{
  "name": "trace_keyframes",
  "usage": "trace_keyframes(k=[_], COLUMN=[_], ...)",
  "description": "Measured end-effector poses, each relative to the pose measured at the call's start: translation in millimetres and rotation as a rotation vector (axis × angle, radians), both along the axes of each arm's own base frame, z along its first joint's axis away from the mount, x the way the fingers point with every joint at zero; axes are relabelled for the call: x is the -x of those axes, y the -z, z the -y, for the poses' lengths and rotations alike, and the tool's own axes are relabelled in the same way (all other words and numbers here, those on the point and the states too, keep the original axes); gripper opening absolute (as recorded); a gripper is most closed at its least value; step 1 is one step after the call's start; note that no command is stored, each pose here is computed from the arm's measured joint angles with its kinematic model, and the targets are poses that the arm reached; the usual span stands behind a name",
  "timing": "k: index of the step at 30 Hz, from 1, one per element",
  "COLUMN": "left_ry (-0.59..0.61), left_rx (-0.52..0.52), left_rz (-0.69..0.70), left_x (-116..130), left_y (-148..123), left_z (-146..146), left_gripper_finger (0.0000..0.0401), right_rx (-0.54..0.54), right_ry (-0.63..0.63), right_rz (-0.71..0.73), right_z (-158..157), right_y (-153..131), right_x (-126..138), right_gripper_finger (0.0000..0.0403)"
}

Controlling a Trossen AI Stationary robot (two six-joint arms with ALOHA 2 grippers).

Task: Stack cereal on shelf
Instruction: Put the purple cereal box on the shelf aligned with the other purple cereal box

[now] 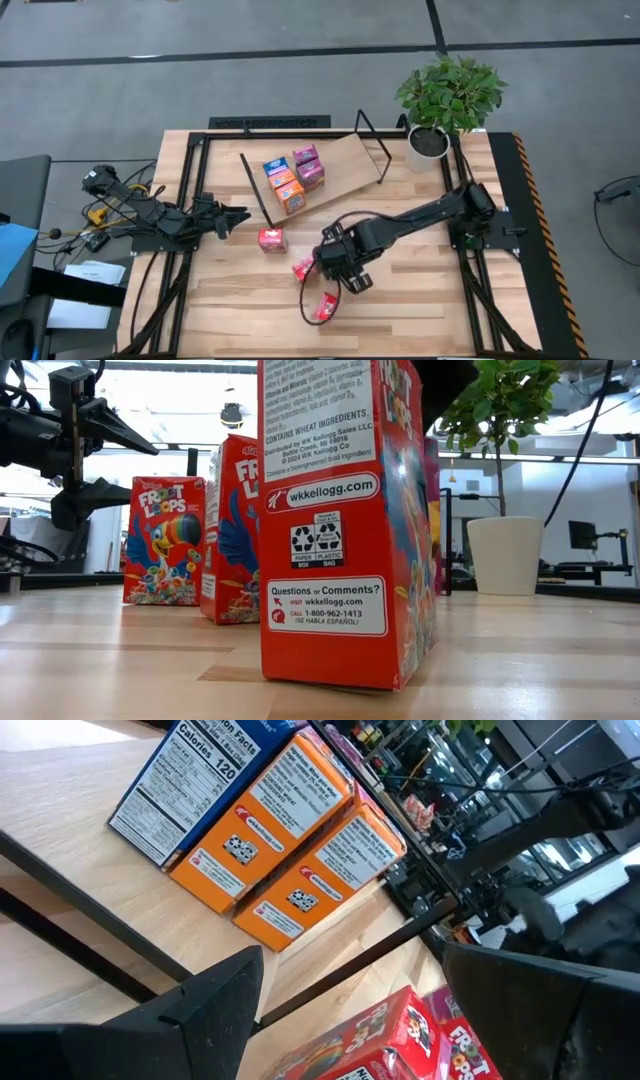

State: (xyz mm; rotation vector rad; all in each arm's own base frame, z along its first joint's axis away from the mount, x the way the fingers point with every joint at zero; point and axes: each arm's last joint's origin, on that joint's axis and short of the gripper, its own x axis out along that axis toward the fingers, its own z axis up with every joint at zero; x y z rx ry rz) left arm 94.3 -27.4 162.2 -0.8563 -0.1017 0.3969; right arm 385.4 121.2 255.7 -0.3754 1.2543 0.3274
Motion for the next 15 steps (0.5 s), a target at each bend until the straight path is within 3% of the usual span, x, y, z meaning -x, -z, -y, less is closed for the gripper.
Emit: trace_keyframes(k=[9, 15], left_ry=[-0.001, -0.005], left_rx=[0.001, -0.005], left_rz=[0.0, -0.002], left_x=[0, 0], left_y=[0, 0], left_z=[0, 0], left_gripper_finger=[0.03, 0.03], right_rx=[0.053, 0.085], right_ry=[0.058, 0.105], right_rz=[0.091, 0.136], right_z=[71, 123], right_y=[-42, -53], right_x=[7, 4], right_gripper_finger=[0.0178, 0.0173])
